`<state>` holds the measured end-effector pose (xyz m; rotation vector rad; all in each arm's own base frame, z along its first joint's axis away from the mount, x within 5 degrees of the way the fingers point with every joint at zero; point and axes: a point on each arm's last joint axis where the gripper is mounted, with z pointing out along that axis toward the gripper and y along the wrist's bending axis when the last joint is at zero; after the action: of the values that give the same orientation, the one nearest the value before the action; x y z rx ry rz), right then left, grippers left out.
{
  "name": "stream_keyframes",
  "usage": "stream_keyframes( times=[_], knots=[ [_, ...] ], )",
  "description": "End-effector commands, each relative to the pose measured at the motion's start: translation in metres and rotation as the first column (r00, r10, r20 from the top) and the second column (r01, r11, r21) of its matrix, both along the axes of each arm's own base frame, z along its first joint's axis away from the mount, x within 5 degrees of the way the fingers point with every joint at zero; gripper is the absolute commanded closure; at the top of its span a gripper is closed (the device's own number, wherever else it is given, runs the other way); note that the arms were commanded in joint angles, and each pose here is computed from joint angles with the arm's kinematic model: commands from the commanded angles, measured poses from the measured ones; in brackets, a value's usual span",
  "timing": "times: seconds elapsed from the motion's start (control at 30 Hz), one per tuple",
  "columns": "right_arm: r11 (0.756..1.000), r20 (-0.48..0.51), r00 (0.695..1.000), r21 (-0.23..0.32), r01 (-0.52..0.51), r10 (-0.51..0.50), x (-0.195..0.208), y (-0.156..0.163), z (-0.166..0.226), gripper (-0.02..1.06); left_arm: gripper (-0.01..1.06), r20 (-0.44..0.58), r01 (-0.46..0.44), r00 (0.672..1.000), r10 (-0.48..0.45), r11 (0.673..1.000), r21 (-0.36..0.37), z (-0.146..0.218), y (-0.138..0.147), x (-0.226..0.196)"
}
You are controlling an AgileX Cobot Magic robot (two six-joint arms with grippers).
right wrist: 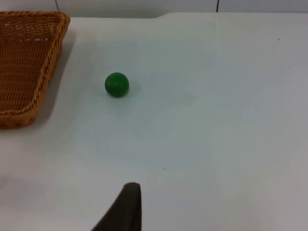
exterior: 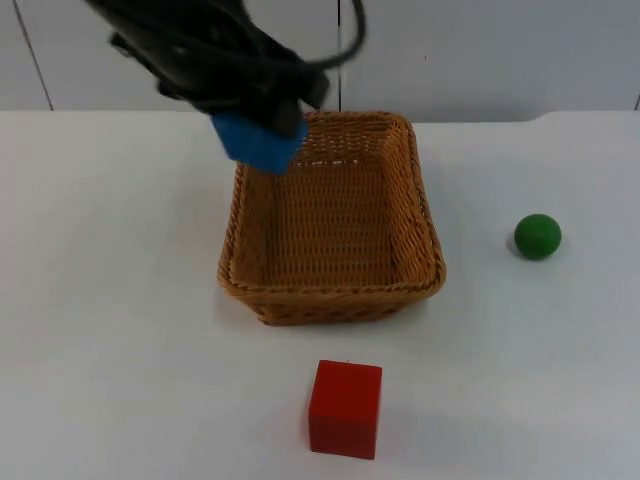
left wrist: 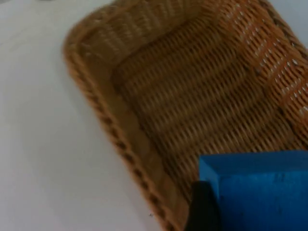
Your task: Place all geometric objects except the red cube into the basket.
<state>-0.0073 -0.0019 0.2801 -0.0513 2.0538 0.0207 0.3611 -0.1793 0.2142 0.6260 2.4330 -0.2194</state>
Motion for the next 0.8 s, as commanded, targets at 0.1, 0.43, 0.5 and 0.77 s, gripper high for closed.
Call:
stream_keyframes(
  times=[0.1, 0.43, 0.5, 0.77],
  knots=[
    [1.000, 0.009, 1.000, -0.002, 0.008, -0.008, 0.000, 0.000, 0.000, -0.01, 1.05, -0.055, 0.042, 0.998, -0.039, 0.998, 0.043, -0.034, -0.019, 0.025],
    [1.000, 0.009, 1.000, -0.002, 0.008, -0.008, 0.000, 0.000, 0.000, -0.01, 1.05, -0.091, 0.143, 0.987, -0.135, 0.985, 0.092, -0.084, -0.048, 0.026],
    [1.000, 0.009, 1.000, -0.002, 0.008, -0.008, 0.000, 0.000, 0.000, -0.01, 1.05, -0.097, 0.145, 0.986, -0.136, 0.985, 0.097, -0.088, -0.048, 0.026],
    [1.000, 0.009, 1.000, -0.004, 0.009, -0.009, 0.000, 0.000, 0.000, -0.01, 0.55, -0.134, 0.122, 0.985, -0.112, 0.990, 0.071, -0.093, -0.049, 0.024]
  ],
)
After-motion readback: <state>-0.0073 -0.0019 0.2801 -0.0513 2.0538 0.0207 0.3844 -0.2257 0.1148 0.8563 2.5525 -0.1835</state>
